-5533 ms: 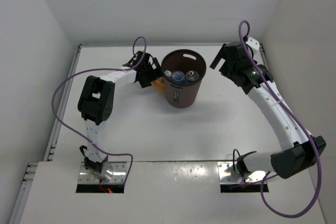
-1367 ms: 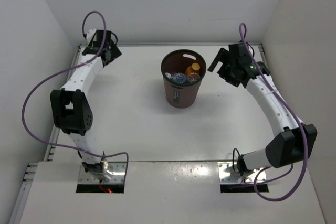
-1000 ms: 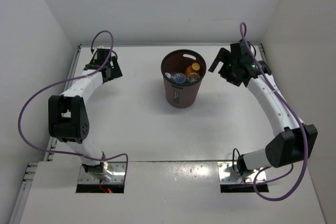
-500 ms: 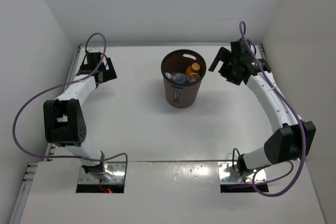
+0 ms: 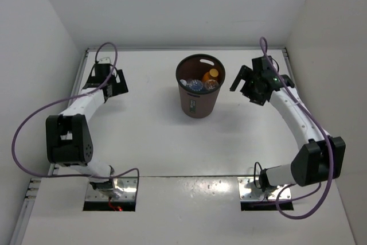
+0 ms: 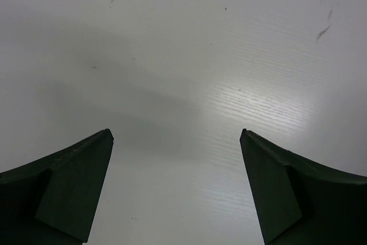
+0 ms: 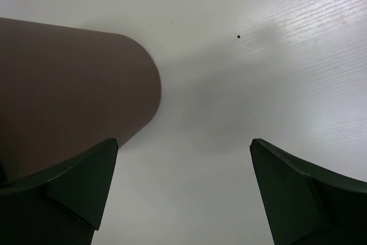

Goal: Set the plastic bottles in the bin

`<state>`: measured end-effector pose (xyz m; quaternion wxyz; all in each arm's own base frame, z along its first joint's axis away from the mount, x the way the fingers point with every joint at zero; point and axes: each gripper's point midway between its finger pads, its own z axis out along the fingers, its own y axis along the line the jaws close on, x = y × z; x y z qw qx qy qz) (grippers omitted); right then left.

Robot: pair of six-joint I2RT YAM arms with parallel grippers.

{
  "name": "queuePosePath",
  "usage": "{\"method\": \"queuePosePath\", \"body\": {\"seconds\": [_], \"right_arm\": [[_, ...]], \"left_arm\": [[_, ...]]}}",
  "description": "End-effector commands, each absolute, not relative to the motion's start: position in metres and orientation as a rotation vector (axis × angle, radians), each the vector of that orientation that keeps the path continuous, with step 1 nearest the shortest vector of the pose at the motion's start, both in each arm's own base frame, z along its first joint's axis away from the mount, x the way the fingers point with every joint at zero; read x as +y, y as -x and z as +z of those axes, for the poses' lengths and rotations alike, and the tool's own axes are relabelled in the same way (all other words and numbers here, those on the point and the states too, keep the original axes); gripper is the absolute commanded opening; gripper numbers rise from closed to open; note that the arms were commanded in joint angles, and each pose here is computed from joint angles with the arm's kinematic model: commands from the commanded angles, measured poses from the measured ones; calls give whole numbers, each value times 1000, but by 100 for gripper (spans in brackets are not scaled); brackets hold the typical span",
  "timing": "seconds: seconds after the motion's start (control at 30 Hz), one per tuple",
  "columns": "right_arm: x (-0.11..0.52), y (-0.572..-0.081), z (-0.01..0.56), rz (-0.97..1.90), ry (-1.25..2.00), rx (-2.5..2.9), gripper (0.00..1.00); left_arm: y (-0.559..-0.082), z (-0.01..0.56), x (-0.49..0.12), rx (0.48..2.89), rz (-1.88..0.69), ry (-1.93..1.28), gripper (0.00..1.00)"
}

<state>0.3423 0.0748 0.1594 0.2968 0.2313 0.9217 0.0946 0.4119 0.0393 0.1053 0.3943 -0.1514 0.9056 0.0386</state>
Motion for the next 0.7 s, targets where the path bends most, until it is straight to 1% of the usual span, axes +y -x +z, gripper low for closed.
{"method": "queuePosePath", "body": {"seconds": [0.0,0.03,0.1,0.13,0.17,0.2,0.27,0.37,0.4,0.47,0.53,0.57,0.6,0.63,0.67], "right_arm": [[75,-349,186,326,-596,2325,100],[78,-351,196,358,-581,2292,100],[81,-349,196,384,-571,2290,100],[82,-349,196,389,-552,2295,100],[82,-349,196,382,-536,2297,100],[81,-346,197,373,-526,2310,100],[80,-349,208,359,-469,2295,100],[71,-348,217,306,-435,2297,100],[70,-346,217,299,-426,2307,100],[69,-343,215,289,-413,2321,100],[69,-341,222,295,-410,2300,100],[65,-336,218,278,-417,2304,100],[65,-334,213,274,-419,2314,100],[64,-334,215,268,-421,2298,100],[63,-333,211,265,-423,2307,100]], "left_arm": [[-403,132,47,2192,145,405,100],[-401,153,51,2097,136,470,100],[-391,163,60,2010,163,561,100],[-383,152,59,2006,152,581,100],[-387,161,55,1952,107,574,100],[-388,160,47,1946,58,547,100],[-388,155,42,1952,55,501,100],[-384,128,34,2067,105,381,100],[-384,128,31,2074,113,348,100],[-371,114,36,2100,151,362,100],[-364,116,40,2050,151,418,100],[-353,123,53,1997,212,498,100],[-345,130,65,1935,255,611,100],[-337,135,73,1847,245,792,100],[-323,133,86,1792,308,873,100]]}}
